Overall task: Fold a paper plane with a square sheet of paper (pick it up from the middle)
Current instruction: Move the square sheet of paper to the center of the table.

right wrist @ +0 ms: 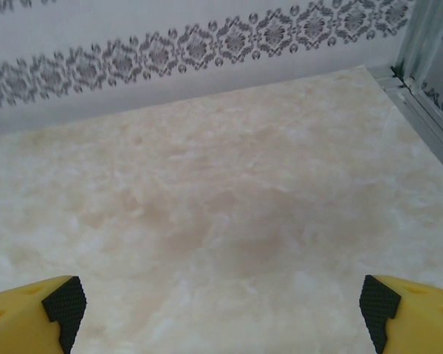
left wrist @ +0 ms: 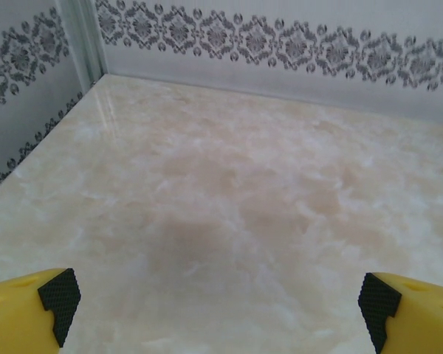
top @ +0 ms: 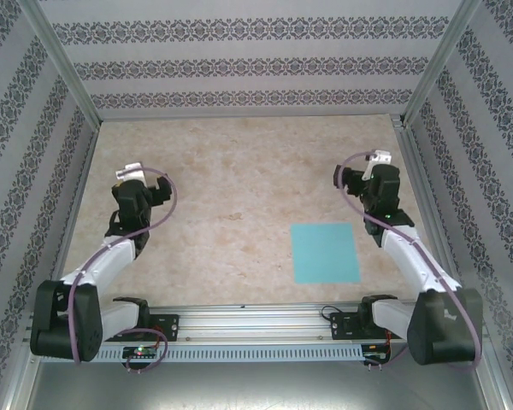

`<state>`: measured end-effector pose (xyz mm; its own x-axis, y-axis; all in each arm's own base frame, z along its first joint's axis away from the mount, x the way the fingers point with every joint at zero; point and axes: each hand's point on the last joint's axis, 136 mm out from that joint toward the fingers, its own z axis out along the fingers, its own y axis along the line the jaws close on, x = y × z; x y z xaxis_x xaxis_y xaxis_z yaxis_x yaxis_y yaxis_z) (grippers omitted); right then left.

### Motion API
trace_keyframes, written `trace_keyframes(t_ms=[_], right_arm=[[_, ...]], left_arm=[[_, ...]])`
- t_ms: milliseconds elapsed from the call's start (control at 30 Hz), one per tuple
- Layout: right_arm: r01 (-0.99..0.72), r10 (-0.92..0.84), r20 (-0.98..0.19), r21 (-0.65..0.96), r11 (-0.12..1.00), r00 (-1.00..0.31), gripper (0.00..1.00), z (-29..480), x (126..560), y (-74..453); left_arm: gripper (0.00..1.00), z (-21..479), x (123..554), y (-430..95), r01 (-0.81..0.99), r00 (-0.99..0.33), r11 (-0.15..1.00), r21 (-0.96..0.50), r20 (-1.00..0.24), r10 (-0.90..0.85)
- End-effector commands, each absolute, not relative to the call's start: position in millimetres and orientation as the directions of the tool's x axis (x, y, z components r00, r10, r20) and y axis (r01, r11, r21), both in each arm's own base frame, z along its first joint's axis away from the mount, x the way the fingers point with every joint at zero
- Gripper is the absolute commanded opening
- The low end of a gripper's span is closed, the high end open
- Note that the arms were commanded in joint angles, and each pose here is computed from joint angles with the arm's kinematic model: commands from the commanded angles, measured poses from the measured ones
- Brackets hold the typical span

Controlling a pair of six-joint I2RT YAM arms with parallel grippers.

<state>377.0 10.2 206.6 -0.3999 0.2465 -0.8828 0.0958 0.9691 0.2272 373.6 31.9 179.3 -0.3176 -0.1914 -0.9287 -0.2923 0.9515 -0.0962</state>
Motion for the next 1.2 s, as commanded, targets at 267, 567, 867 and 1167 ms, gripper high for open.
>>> trace_keyframes(t_ms=[267, 567, 867, 1167], right_arm=[[0.204, 0.411, -0.365, 0.488, 0.849, -0.835, 0.93, 134, 286, 91], [0.21, 0.298, -0.214, 0.356, 0.91, -0.93, 0.83, 84, 234, 119], [0.256, 0.319, -0.108, 0.386, 0.886, -0.942, 0.79, 36, 216, 147], [0.208, 0.246, -0.081, 0.323, 0.923, -0.966, 0.77, 13, 229, 167]], left_arm=[[1.0, 154, 336, -26, -0.251, -0.631, 0.865, -0.434, -0.605, -0.486], [1.0, 132, 296, -109, -0.025, -0.786, 0.729, -0.684, -0.437, -0.438], [1.0, 108, 262, -133, 0.017, -0.826, 0.743, -0.669, -0.428, -0.366], [1.0, 106, 262, -135, 0.035, -0.819, 0.744, -0.667, -0.446, -0.361]])
